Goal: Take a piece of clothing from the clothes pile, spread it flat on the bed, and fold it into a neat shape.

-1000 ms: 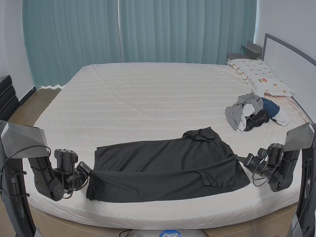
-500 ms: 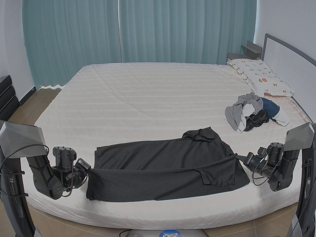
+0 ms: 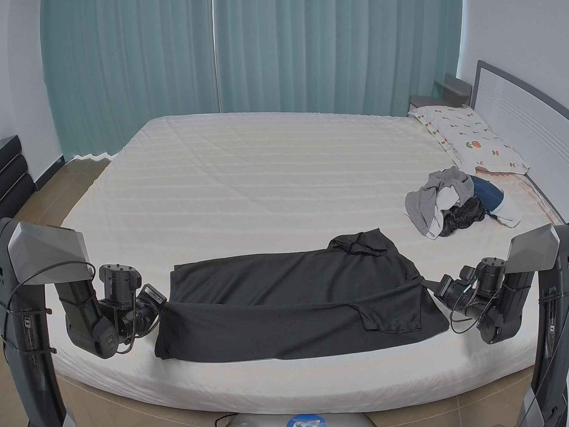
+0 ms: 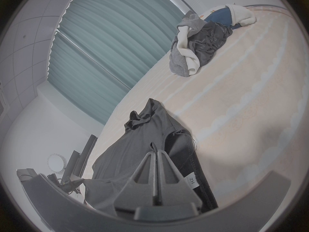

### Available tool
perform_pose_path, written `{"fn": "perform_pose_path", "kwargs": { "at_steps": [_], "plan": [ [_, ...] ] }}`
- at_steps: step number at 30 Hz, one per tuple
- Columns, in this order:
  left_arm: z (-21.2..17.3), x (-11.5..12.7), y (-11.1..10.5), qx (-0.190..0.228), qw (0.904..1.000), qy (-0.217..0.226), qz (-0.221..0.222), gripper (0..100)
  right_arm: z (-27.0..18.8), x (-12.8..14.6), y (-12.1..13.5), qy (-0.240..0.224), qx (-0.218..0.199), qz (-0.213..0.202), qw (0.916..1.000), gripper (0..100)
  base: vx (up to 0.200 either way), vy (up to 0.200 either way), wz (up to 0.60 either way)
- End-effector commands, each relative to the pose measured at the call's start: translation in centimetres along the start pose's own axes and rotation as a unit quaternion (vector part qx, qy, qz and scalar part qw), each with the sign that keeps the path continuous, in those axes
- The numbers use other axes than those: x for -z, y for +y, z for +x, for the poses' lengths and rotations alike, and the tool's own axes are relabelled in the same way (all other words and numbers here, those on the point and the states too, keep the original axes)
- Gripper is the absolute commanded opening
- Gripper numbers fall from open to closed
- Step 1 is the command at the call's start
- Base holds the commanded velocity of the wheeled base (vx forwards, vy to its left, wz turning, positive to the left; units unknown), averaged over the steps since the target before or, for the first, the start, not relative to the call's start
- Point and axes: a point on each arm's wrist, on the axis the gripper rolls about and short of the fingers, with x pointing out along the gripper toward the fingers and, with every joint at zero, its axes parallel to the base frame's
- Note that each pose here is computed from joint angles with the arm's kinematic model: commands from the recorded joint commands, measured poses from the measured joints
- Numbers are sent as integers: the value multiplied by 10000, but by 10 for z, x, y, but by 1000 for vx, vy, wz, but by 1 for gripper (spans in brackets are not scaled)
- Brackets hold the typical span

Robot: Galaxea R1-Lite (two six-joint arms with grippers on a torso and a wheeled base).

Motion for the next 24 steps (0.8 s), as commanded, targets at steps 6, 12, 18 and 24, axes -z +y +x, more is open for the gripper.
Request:
{"fn": "perform_pose_path", "kwargs": {
  "at_steps": [6,12,18,24],
  "plan": [
    [3,6,5,-115,9997,83,191,100,4,7,-6,184,114,58,9997,0,0,0,0],
    [4,6,5,-105,9997,85,190,100,6,10,-9,235,152,77,9996,100,0,0,0],
    [3,5,4,-96,9998,72,177,100,4,7,-5,167,93,88,9998,100,0,0,0],
    [-3,1,1,-1,9999,52,132,100,2,2,-1,109,54,326,9994,100,0,0,0]
  ]
}}
